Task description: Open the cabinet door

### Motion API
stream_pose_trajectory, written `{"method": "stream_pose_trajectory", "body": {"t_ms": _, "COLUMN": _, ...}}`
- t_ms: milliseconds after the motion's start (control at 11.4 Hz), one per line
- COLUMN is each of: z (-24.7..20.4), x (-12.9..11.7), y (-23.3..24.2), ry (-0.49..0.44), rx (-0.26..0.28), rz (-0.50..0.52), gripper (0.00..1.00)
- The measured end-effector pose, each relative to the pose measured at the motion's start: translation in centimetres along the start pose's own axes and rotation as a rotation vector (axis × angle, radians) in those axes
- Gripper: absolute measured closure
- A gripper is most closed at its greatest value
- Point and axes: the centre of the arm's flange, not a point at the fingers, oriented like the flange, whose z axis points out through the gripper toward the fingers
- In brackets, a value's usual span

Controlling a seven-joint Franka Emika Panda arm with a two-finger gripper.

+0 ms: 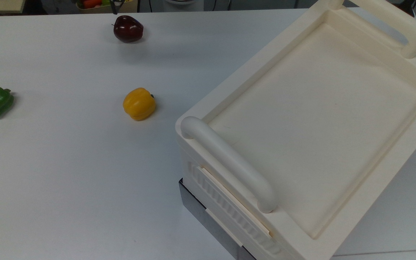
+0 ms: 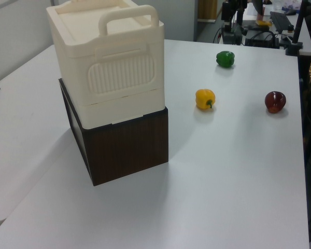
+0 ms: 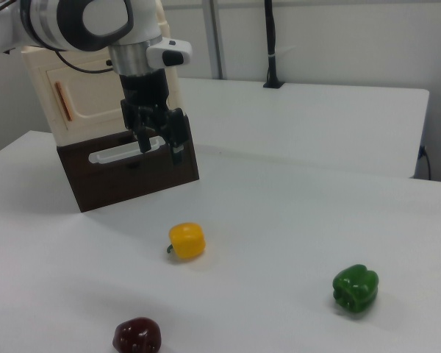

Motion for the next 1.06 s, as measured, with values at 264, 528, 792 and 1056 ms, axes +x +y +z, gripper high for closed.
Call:
{"method": "stream_pose_trajectory", "body": {"t_ms": 264, "z": 0.03, "x": 0.00, "y": 0.00, "ry": -0.001, "rx": 0.000, "rz": 0.000, "gripper": 0.00}}
{"method": "stream_pose_trajectory", "body": {"t_ms": 528, "z": 0.24, "x": -0.17, "y": 0.01, "ry": -0.018, "rx": -0.001, "rz": 0.000, "gripper": 0.00}}
{"method": "stream_pose_trajectory", "body": {"t_ms": 792, "z": 0.33, "x": -0.18, "y": -0.02, "ry": -0.020, "rx": -0.001, "rz": -0.001, "gripper": 0.00}}
{"method": "stream_pose_trajectory", "body": {"t_ms": 1056, "z": 0.51, "x": -0.18, "y": -0.41, "ry": -0.023, "rx": -0.001, "rz": -0.009, "gripper": 0.00}}
